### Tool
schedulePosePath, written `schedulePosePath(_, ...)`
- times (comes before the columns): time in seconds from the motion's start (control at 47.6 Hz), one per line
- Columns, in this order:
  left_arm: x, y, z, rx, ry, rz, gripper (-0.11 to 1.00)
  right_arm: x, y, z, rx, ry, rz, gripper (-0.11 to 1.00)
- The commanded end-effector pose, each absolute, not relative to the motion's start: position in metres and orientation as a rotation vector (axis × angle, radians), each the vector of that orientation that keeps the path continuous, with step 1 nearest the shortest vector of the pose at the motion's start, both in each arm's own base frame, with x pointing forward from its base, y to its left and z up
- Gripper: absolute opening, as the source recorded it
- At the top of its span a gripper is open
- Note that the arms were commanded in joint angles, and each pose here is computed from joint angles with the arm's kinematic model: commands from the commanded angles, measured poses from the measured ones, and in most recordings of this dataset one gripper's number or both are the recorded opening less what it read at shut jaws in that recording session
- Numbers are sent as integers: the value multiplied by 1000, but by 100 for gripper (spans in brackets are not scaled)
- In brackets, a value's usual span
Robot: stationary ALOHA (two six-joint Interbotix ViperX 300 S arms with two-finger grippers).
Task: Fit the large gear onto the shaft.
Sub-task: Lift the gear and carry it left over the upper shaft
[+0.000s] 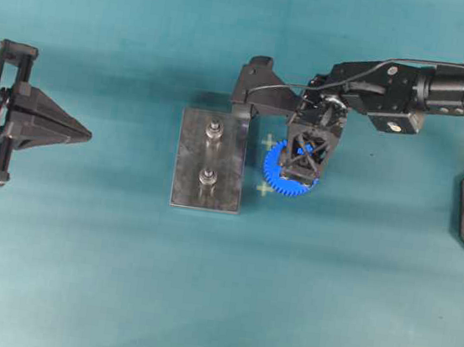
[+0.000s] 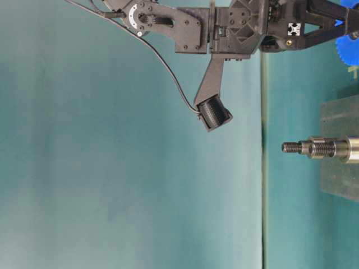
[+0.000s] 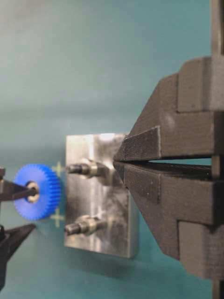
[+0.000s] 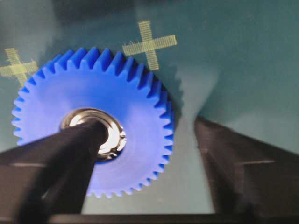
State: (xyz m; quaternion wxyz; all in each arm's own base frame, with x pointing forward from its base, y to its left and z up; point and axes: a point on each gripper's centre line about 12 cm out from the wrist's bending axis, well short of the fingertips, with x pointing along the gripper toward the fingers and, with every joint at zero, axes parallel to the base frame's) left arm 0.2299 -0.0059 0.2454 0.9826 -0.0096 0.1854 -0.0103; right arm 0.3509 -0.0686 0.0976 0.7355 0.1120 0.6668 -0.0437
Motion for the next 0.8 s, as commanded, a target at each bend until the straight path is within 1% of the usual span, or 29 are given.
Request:
schedulePosePath(0.0,232,-6,250,-18,355,-21,0,352,-70,99,250,1458,-108,64)
schedulePosePath(0.063,232,-6,251,-20,353,-21,0,351,-71,99,262,1461,-119,50)
schedulePosePath(0.315,232,-6,251,-18,353,-21,0,354,-71,108,276,1430,-140,50)
schedulePosePath(0.589,230,-6,251,-18,350,-21,0,360,-71,149,292,1365,-153,49)
schedulePosePath(0.778,229,-6,252,-18,342,-21,0,366,-69,180,290,1347,-138,49)
